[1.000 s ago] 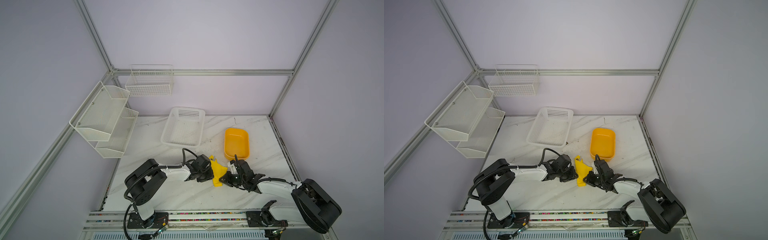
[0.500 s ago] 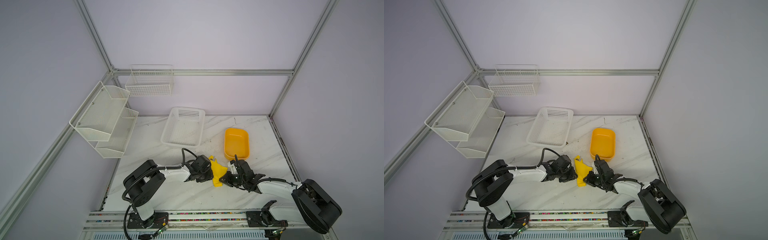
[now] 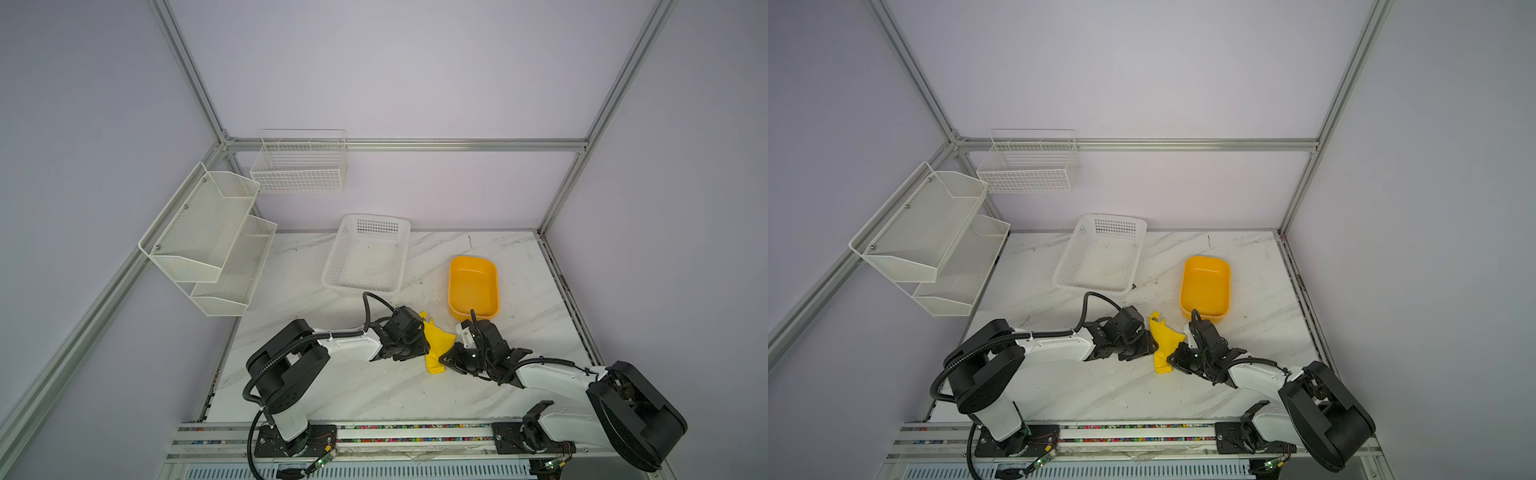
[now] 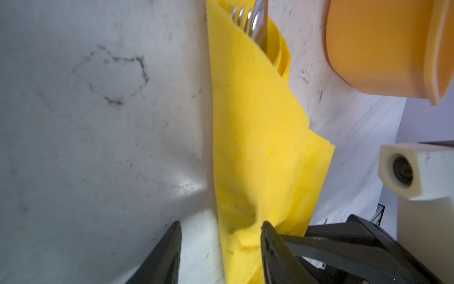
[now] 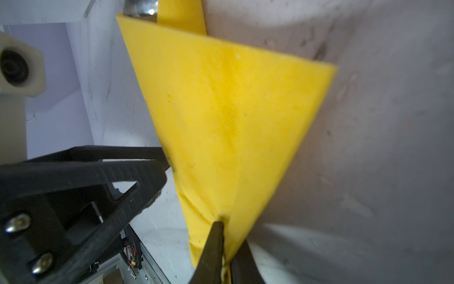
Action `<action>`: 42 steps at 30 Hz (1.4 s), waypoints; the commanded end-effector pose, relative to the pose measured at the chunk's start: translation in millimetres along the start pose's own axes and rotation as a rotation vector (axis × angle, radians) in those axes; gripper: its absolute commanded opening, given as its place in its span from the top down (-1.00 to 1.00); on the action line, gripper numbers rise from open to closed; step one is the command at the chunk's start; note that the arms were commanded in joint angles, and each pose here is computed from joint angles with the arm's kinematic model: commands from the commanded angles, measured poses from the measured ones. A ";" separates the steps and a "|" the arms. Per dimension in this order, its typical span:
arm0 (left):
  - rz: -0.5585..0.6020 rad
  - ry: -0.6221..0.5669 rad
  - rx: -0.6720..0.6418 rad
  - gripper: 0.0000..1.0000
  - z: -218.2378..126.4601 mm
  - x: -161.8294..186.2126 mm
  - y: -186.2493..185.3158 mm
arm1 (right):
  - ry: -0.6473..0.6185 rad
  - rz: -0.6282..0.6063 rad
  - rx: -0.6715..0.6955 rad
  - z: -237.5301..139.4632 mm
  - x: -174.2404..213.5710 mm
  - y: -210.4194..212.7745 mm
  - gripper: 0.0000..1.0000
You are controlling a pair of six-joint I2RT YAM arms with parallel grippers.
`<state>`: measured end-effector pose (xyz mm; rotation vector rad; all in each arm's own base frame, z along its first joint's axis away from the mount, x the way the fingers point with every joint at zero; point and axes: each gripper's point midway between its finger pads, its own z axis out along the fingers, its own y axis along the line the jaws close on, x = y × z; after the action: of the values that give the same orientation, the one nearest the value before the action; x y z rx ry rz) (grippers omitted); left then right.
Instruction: Place the utensils on the paper napkin and roll it up
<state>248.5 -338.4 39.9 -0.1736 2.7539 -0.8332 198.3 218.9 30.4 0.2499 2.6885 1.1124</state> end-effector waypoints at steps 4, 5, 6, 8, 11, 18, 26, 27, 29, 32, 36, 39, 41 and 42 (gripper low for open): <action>0.028 -0.033 -0.022 -0.03 6.8 -17.9 -6.1 | 0.009 0.015 0.022 -0.3 2.9 -6.9 0.77; 0.025 -0.031 -0.030 -0.01 8.6 -18.7 -4.1 | 0.009 0.014 0.023 -0.2 2.8 -7.3 0.77; 0.022 -0.029 -0.037 0.02 10.2 -19.8 -2.4 | 0.012 0.014 0.024 0.1 3.3 -7.4 0.76; 0.023 -0.016 -0.058 0.10 13.5 -20.0 1.2 | 0.011 0.017 0.025 0.1 3.2 -7.9 0.76; 0.035 0.007 -0.080 0.20 17.9 -17.3 3.9 | 0.002 0.018 0.021 -1.0 1.7 -6.0 0.76; 0.027 0.061 -0.117 0.34 30.0 -7.1 15.0 | -0.027 0.031 0.011 -5.0 -3.2 -1.8 0.70; 0.024 0.064 -0.121 0.35 31.6 -6.0 16.9 | -0.071 0.113 0.024 -3.9 -8.2 -8.8 0.21; 0.022 0.066 -0.122 0.35 32.4 -5.7 17.5 | -0.072 0.121 0.021 -3.0 -9.0 -8.3 0.14; 0.022 0.068 -0.119 0.36 32.8 -4.8 16.8 | -0.070 0.136 -0.008 -0.3 -9.2 -5.2 0.09; 0.022 0.069 -0.113 0.36 33.5 -5.0 15.3 | -0.065 0.162 -0.051 4.6 -9.3 -1.2 0.05; 0.023 0.069 -0.107 0.36 33.9 -5.6 13.2 | -0.070 0.159 -0.045 10.7 -14.5 -1.0 0.04; 0.024 0.069 -0.105 0.36 34.1 -5.3 12.5 | -0.084 0.148 -0.029 12.5 -18.2 -3.0 0.05; 0.023 0.068 -0.105 0.36 33.7 -5.4 12.5 | -0.101 0.142 -0.023 12.4 -19.4 -6.3 0.06; 0.022 0.067 -0.105 0.37 33.1 -5.4 12.4 | -0.105 0.137 -0.027 12.3 -19.9 -5.9 0.07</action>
<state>273.1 -357.8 33.2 -0.1390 2.7578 -0.8242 222.2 229.9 36.9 0.4221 2.5672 1.2220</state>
